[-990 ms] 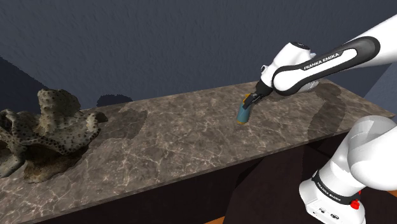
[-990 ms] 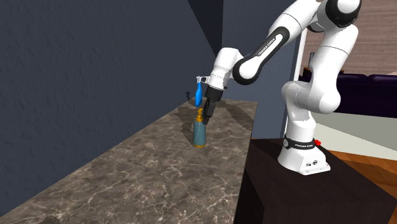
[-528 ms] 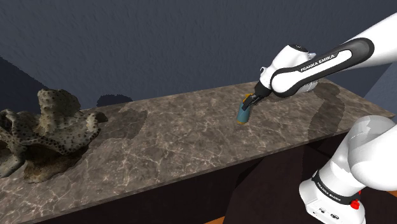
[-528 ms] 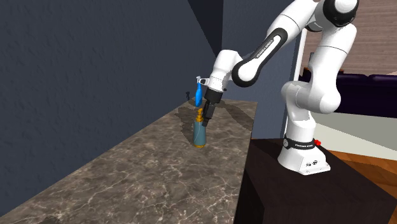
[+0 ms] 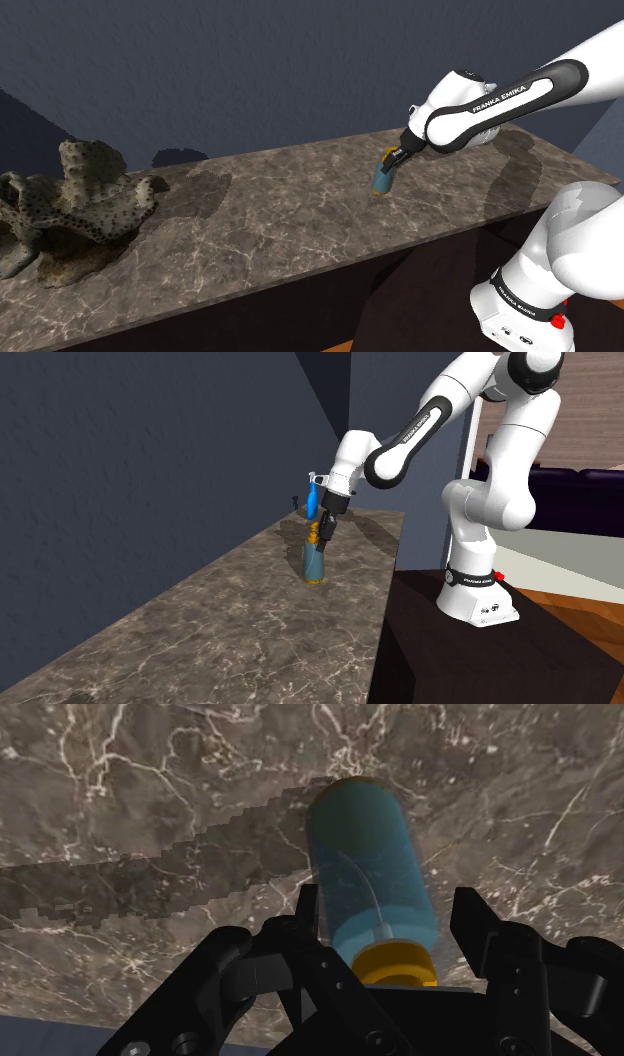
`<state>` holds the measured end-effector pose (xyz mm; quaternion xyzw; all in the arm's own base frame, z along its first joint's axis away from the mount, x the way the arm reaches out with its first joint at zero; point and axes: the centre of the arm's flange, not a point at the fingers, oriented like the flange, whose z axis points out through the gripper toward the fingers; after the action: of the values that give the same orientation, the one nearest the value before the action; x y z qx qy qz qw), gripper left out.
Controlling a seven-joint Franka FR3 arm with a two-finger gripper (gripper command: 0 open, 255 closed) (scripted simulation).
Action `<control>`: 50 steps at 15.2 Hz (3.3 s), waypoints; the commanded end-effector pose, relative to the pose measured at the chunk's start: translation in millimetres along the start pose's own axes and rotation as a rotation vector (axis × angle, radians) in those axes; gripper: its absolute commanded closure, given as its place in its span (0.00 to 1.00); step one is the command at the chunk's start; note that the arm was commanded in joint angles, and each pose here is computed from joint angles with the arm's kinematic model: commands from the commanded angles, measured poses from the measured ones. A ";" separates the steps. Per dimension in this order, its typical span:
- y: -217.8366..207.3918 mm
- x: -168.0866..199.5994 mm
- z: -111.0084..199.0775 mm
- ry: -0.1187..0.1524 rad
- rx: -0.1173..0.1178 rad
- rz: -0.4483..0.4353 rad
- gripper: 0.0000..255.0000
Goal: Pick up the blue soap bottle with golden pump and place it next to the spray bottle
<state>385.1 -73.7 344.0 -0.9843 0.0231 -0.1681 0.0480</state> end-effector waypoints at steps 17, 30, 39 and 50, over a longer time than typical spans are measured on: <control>-7.1 22.5 -64.2 -0.001 0.000 0.000 1.00; -14.1 45.0 -128.6 -0.001 0.000 0.000 1.00; -19.0 60.6 -173.3 -0.001 0.000 0.000 1.00; -24.9 79.7 -227.8 -0.001 0.000 0.000 1.00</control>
<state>385.3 -74.0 582.4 -0.9844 0.0230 -0.1679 0.0480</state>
